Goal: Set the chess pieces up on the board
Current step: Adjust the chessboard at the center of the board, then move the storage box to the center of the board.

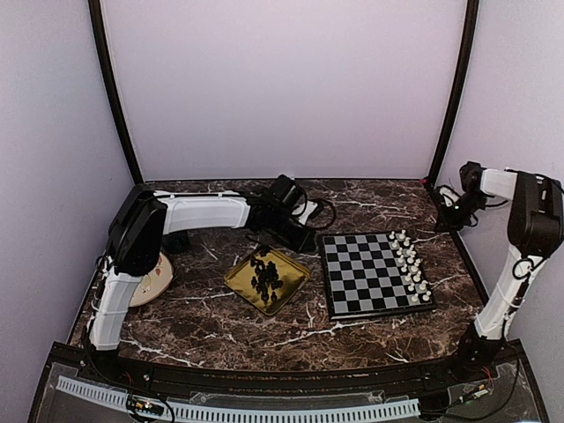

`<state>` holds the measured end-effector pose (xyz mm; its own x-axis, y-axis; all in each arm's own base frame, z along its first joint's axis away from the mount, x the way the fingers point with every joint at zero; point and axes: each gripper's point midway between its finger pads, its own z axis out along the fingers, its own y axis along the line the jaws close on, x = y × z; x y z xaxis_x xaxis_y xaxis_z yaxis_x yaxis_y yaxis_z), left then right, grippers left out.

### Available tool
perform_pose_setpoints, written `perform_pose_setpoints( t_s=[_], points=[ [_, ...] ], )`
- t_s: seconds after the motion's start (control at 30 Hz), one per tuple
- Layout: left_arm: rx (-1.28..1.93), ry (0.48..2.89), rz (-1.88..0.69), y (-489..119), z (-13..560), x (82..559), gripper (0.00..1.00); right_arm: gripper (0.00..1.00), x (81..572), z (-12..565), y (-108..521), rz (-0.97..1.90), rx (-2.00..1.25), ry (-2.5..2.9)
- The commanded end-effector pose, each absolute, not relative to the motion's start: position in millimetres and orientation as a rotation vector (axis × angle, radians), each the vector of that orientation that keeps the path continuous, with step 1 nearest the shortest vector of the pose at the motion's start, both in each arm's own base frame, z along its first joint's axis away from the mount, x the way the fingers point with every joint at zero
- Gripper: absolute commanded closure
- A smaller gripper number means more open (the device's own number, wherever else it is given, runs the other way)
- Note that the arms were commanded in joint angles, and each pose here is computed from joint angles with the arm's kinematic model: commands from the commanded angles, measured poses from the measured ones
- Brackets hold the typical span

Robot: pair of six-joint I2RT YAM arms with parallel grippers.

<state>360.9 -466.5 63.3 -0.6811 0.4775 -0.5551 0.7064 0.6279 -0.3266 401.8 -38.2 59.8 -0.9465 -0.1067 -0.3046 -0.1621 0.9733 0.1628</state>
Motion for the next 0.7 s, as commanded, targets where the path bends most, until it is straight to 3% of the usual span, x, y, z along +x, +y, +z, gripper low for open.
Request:
perform_pose_setpoints(
  t_s=[0.0,0.03,0.07,0.13,0.2,0.23,0.47,0.67],
  points=[
    [0.949,2.217,-0.753,-460.0,172.0,363.1,0.98,0.77,423.0,171.1,-22.8,0.271,-0.258,2.535],
    [0.948,2.205,-0.738,-453.9,179.5,361.9,0.95,0.71,423.8,191.3,-14.0,0.297,-0.279,2.469],
    [0.954,2.191,-0.727,-448.1,186.8,359.7,0.88,0.59,423.6,208.5,-3.2,0.326,-0.304,2.408],
    [0.965,2.167,-0.709,-435.3,199.9,354.9,0.60,0.04,418.8,240.3,21.4,0.367,-0.353,2.291],
    [0.968,2.145,-0.674,-420.9,211.8,350.6,0.09,0.00,411.2,255.4,51.2,0.437,-0.367,2.224],
    [0.956,2.144,-0.645,-411.8,216.9,349.1,0.02,0.00,405.9,260.8,69.8,0.498,-0.421,2.185],
    [0.815,2.265,-0.196,-325.4,195.1,353.6,0.01,0.00,390.9,278.2,130.6,0.561,-0.730,2.023],
    [0.657,2.217,-0.166,-281.1,184.3,352.5,0.01,0.00,381.0,274.3,150.6,0.691,-0.801,1.957]
  ],
)
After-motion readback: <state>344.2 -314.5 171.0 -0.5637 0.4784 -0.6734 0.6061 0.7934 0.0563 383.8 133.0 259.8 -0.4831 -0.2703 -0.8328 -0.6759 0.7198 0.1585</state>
